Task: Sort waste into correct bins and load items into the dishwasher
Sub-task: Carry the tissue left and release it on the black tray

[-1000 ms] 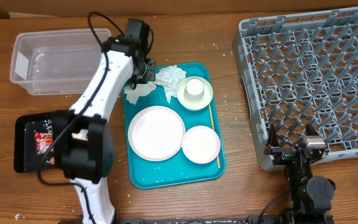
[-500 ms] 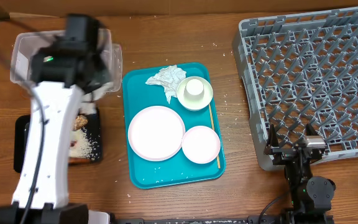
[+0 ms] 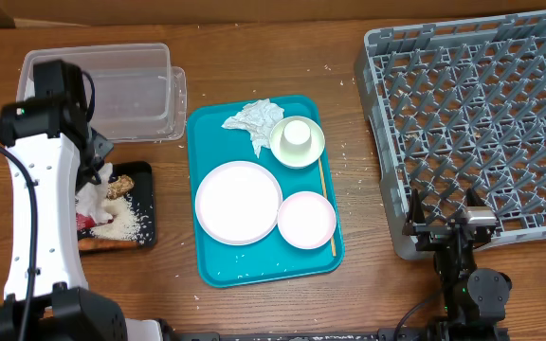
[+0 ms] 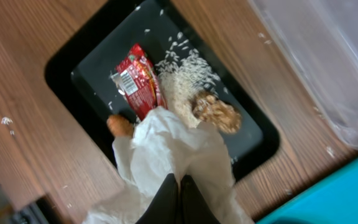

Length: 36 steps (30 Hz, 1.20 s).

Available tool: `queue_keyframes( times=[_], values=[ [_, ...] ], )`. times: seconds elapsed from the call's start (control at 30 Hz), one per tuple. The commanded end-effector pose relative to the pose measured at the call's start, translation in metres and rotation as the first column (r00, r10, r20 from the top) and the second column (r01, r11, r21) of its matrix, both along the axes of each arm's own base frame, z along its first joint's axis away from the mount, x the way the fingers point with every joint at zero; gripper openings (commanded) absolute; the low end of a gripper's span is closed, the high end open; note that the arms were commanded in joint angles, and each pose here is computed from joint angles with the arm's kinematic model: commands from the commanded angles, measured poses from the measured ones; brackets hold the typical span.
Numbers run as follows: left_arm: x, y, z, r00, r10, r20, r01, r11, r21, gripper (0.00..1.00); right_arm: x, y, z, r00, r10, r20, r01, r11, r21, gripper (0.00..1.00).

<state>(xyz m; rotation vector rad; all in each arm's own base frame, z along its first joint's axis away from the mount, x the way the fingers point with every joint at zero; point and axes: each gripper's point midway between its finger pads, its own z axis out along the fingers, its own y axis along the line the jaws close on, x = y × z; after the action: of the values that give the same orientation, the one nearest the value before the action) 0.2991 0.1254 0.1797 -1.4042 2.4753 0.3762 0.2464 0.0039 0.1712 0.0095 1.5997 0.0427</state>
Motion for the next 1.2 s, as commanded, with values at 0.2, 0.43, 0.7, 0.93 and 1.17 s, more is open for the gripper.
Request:
queue_keyframes(
  times=[0.2,0.43,0.7,0.93,1.17],
  values=[
    [0.001,0.02,-0.055,0.994,0.101,0.043,-0.099,0.995,-0.03,0.53,0.0,0.001,-0.001,1.0,0.002,0.006,-0.002,1.0,0.005,1.0],
    [-0.008,0.016,-0.057,0.995,0.102,0.005,-0.101,0.994,-0.046,0.49,0.0,0.001,-0.001,1.0,0.002,0.006,-0.002,1.0,0.005,1.0],
    [0.012,-0.009,-0.048,0.997,-0.026,0.076,0.04,0.983,-0.179,0.47,0.0,0.001,-0.001,1.0,0.002,0.006,-0.002,1.0,0.005,1.0],
    [0.076,-0.089,0.03,0.765,-0.456,0.455,0.576,0.801,-0.166,0.5,0.0,0.001,-0.001,1.0,0.002,0.006,-0.002,1.0,0.004,1.0],
    [0.118,-0.195,0.048,0.347,-0.795,0.497,0.886,0.451,0.104,0.73,0.0,0.001,-0.001,1.0,0.002,0.006,-0.002,1.0,0.005,1.0]
  ],
)
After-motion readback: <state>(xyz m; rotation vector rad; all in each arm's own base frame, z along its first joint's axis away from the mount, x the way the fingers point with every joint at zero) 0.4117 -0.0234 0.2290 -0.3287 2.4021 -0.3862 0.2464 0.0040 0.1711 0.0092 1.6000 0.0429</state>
